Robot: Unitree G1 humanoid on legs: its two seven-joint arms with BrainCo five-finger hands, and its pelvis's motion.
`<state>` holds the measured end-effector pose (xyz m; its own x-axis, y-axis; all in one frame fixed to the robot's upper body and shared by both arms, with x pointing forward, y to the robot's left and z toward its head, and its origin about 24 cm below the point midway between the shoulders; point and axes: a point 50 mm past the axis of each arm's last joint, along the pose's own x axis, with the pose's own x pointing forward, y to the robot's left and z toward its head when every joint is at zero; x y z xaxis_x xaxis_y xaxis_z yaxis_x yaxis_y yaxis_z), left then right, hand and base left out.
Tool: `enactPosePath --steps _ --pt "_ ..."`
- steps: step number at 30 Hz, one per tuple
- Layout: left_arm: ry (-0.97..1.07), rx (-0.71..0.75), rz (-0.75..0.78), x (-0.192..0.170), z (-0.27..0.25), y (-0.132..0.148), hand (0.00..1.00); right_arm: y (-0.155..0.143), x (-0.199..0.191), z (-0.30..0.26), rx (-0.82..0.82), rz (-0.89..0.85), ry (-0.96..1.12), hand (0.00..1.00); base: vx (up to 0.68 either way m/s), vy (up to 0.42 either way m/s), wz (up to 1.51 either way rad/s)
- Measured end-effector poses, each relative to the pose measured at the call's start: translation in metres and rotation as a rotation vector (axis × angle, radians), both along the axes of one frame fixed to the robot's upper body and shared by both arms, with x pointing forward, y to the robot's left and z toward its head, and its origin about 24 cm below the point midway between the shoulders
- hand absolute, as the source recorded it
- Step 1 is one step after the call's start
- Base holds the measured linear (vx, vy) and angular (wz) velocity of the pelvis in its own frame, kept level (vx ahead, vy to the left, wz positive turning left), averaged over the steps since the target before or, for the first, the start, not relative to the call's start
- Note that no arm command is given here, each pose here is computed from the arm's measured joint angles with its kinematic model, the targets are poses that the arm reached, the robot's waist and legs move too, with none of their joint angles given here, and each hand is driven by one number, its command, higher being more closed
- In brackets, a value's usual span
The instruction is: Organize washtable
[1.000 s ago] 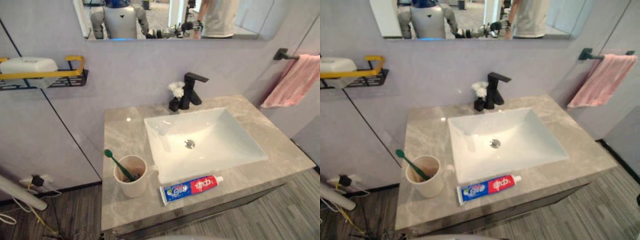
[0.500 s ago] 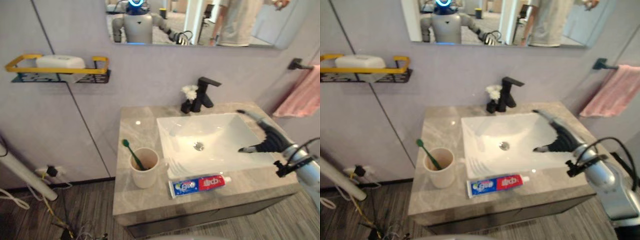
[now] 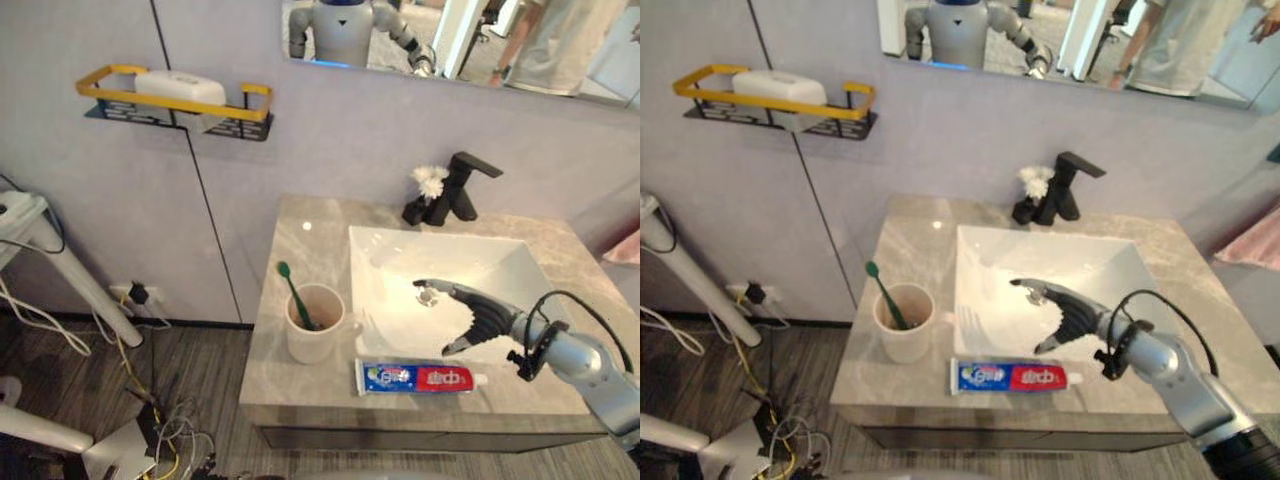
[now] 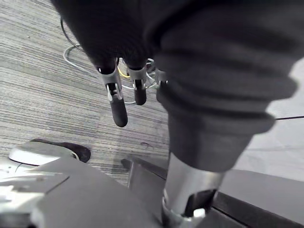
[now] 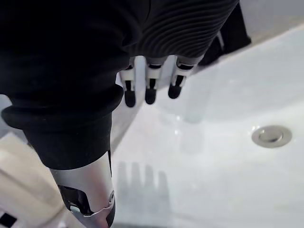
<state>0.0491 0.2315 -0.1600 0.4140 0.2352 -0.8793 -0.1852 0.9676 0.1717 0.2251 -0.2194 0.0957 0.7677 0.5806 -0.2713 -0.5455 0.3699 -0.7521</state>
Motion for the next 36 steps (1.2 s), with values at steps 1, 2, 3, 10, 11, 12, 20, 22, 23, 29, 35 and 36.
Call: enactPosePath --steps 1,2,3,10,11,12,20,22,23,29,35,36 --pt "-0.002 0.001 -0.014 0.002 0.000 0.000 0.00 0.002 -0.001 -0.003 -0.009 0.010 0.017 0.00 -0.02 -0.022 0.05" --pt "0.000 0.001 -0.020 0.003 0.000 0.000 0.00 0.004 -0.003 -0.007 -0.019 0.024 0.037 0.00 0.00 0.000 0.00" --pt "0.000 0.001 -0.020 0.003 0.000 0.000 0.00 0.005 -0.003 -0.008 -0.019 0.028 0.043 0.00 0.00 0.000 0.00" --pt "0.007 0.001 -0.054 0.009 0.000 -0.001 0.00 0.008 -0.006 -0.011 -0.096 0.047 0.023 0.00 0.00 0.000 0.00" --pt "0.007 0.001 -0.055 0.010 0.000 -0.001 0.00 0.009 -0.007 -0.012 -0.106 0.050 0.016 0.00 0.00 0.000 0.00" --pt "0.006 0.002 -0.055 0.010 0.000 -0.001 0.00 0.012 -0.009 -0.012 -0.110 0.058 0.010 0.00 0.00 0.000 0.00" --pt "0.018 0.005 -0.061 0.012 0.000 0.001 0.00 0.030 -0.026 -0.016 -0.058 0.052 -0.058 0.00 -0.04 0.000 -0.03" --pt "0.022 0.004 -0.061 0.011 -0.001 0.001 0.00 0.035 -0.033 -0.017 -0.028 0.059 -0.054 0.00 -0.06 0.002 -0.04" --pt "0.024 0.005 -0.060 0.011 -0.001 0.001 0.00 0.038 -0.037 -0.019 -0.010 0.061 -0.047 0.00 -0.05 0.003 -0.04" --pt "0.026 0.005 -0.060 0.011 -0.001 0.001 0.00 0.042 -0.048 -0.025 0.006 0.056 -0.019 0.00 -0.03 0.002 -0.05" --pt "0.027 0.004 -0.063 0.011 -0.001 0.000 0.00 0.044 -0.053 -0.032 0.011 0.039 -0.004 0.00 0.00 0.000 -0.04" --pt "0.030 0.003 -0.062 0.011 -0.001 0.000 0.00 0.045 -0.054 -0.034 -0.009 0.038 -0.009 0.00 0.00 0.000 0.00"
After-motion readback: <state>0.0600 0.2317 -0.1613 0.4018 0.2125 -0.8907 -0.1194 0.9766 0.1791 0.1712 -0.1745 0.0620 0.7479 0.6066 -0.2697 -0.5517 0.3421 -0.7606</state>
